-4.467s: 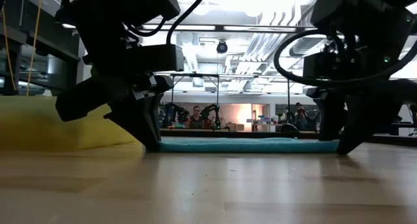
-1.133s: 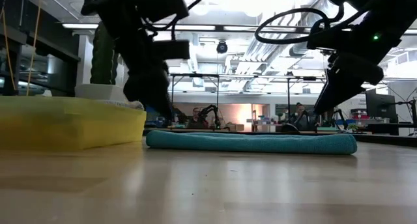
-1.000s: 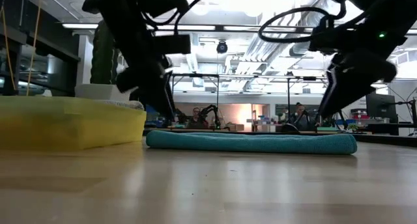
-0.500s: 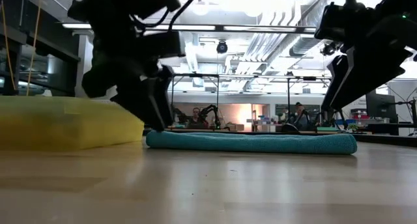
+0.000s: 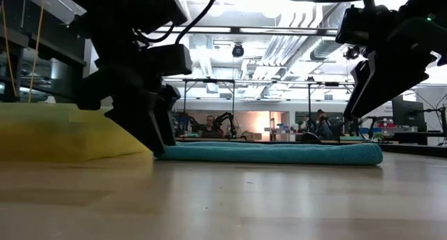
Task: Fold microfiber towels
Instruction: Fold the blue microfiber towel
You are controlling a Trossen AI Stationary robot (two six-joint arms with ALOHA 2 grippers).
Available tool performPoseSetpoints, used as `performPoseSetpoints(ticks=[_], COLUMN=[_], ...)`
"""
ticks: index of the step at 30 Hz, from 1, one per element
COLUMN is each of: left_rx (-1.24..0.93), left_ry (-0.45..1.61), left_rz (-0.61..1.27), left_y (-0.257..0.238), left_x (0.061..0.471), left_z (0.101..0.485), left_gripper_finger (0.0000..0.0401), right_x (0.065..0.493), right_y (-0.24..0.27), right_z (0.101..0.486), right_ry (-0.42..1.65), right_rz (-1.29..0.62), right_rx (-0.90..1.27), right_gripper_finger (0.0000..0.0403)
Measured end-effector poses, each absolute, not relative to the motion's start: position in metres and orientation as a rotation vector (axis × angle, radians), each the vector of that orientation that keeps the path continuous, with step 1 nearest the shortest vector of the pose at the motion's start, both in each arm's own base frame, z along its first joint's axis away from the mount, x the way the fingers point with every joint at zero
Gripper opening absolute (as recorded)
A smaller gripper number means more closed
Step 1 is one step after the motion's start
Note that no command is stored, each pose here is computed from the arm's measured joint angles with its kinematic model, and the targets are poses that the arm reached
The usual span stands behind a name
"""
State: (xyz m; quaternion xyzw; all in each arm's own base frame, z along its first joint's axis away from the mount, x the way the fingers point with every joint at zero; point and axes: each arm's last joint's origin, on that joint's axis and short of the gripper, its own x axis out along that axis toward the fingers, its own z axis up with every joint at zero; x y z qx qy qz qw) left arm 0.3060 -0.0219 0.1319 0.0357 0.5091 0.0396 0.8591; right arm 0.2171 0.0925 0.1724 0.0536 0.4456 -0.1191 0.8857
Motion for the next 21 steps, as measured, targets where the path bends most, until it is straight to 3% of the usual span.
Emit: performPoseSetpoints(ticks=[7,13,18,21], left_rx=[0.060,0.066,0.106,0.138], left_ry=[1.038,1.054,1.097,1.062], left_rz=[0.078,0.069,0.039,0.009], left_y=[-0.027,-0.028,-0.031,-0.035], left_x=[0.308,0.315,0.313,0.304], left_z=[0.134,0.148,0.175,0.193], left_gripper_finger=[0.0202,0.0202,0.0202,0.0202], right_x=[0.217,0.213,0.198,0.196], right_y=[0.092,0.078,0.072,0.075], right_z=[0.172,0.168,0.163,0.162], right_ry=[0.927,0.923,0.988,0.986], right_rz=[-0.275,-0.561,-0.772,-0.789], right_rx=[0.158,0.511,0.625,0.676], right_gripper_finger=[0.0215,0.0215,0.0215,0.0215])
